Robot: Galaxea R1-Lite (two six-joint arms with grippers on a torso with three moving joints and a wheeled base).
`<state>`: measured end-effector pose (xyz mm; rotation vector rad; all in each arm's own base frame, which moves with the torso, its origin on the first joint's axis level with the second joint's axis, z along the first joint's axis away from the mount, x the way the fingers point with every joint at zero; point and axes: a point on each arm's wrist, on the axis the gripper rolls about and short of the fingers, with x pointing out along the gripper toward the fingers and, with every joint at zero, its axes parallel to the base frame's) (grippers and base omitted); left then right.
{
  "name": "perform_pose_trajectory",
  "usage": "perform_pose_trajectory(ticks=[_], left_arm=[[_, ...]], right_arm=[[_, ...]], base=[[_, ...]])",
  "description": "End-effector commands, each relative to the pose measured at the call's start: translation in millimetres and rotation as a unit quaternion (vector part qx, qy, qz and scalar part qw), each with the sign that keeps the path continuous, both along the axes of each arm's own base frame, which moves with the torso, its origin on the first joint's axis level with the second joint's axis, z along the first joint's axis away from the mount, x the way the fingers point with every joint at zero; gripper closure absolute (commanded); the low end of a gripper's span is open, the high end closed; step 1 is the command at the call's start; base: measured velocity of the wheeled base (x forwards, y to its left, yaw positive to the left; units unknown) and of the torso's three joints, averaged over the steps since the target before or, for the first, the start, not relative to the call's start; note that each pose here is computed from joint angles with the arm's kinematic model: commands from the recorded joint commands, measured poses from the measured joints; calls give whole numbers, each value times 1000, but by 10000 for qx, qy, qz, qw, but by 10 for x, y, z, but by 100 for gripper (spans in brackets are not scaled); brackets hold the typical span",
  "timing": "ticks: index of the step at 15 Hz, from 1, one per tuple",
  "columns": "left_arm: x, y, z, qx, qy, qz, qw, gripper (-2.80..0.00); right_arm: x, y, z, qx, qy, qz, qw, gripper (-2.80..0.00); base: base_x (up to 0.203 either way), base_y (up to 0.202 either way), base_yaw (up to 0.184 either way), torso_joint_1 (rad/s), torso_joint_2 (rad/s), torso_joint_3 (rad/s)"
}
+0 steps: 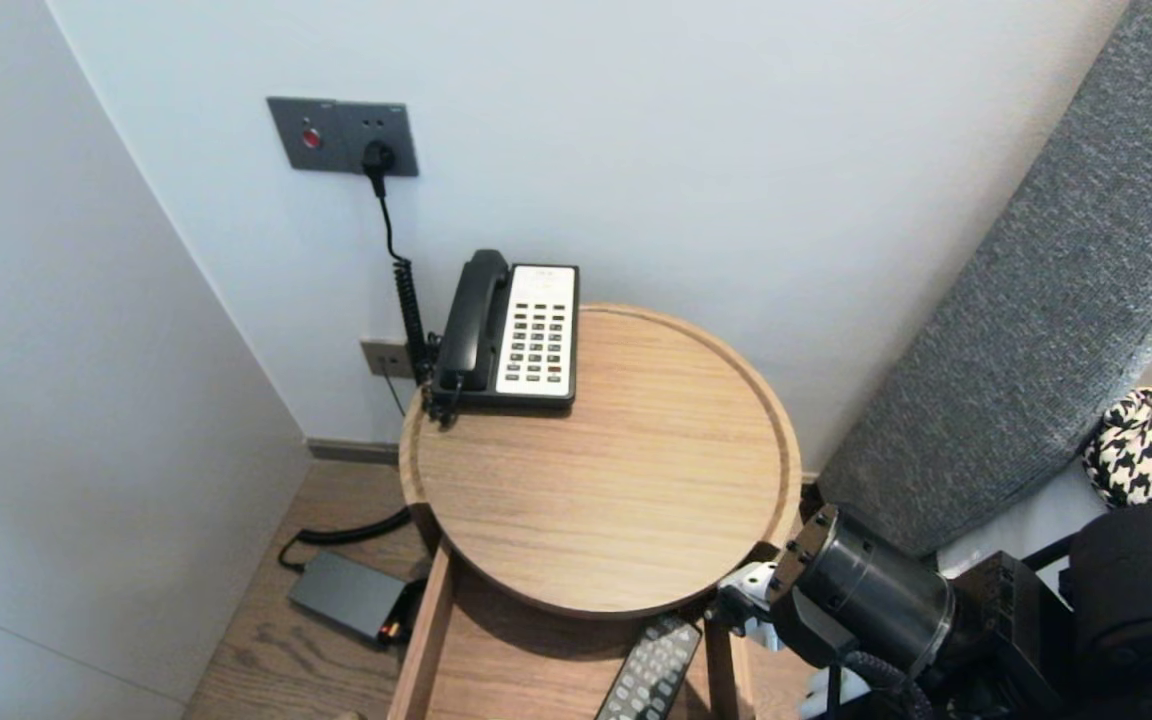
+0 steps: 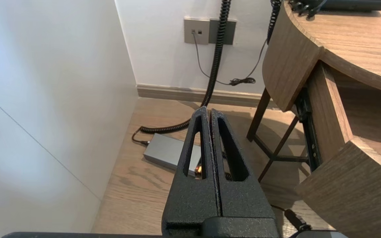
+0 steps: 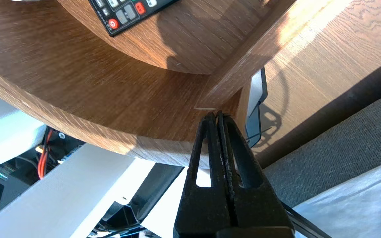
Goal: Open the nightstand drawer
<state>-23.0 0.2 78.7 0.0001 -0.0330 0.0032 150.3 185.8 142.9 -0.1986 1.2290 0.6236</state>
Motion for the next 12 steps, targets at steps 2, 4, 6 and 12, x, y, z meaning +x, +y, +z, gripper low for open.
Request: perform_pose_trajectory(ticks=[2, 4, 6, 12], left_arm=[[7, 0, -25, -1, 42, 7, 10000, 0], [7, 0, -25, -1, 42, 7, 10000, 0], [7, 0, -25, -1, 42, 7, 10000, 0], [7, 0, -25, -1, 42, 7, 10000, 0]], right_arm=[[-67, -41, -31, -58, 56, 52, 10000, 0], [-84, -61, -37, -39, 44, 45, 10000, 0], [-82, -59, -29, -12, 30, 32, 10000, 0], [-12, 0, 92, 219, -150, -92, 9996, 0]], base=[[0, 0, 0, 0, 0, 0], [0, 0, 0, 0, 0, 0], [0, 0, 0, 0, 0, 0], [0, 0, 0, 0, 0, 0]])
